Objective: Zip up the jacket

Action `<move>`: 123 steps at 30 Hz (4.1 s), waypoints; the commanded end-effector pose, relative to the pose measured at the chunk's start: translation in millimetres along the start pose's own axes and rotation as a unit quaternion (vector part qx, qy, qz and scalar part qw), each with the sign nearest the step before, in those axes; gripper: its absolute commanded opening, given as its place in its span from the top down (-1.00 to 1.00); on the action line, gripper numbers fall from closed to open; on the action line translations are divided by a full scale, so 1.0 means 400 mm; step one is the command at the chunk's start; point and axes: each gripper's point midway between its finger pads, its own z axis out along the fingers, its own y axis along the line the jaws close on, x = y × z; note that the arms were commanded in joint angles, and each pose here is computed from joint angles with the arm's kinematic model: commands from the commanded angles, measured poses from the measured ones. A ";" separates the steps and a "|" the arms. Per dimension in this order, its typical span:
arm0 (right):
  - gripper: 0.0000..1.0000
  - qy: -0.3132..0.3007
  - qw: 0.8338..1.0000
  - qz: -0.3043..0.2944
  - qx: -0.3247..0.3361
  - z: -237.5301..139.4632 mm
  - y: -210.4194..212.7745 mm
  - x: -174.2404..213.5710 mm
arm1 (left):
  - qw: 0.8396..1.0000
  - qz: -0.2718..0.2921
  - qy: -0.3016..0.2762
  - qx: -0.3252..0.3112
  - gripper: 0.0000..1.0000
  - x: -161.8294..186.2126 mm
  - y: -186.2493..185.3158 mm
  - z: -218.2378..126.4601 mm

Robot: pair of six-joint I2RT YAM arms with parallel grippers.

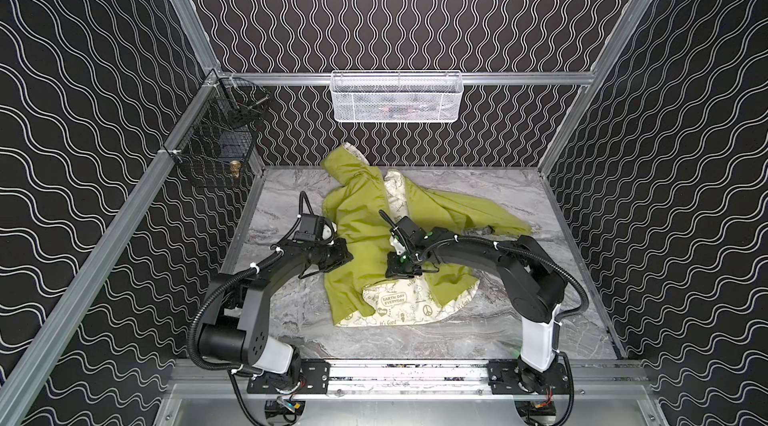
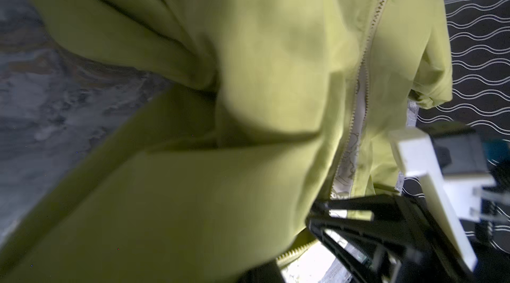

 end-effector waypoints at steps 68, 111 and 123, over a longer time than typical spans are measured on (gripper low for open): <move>-0.23 0.020 0.992 -0.104 -0.064 -0.070 0.104 0.142 | 0.999 -0.007 -0.034 -0.025 0.95 -0.271 0.032 0.041; -0.10 -0.099 0.981 0.166 -0.022 -0.172 -0.224 0.195 | 0.994 0.042 0.091 0.050 -0.09 0.435 -0.179 0.002; -0.03 -0.135 0.972 0.193 -0.010 -0.178 -0.272 0.169 | 0.986 0.100 0.117 0.064 -0.03 0.488 -0.315 0.075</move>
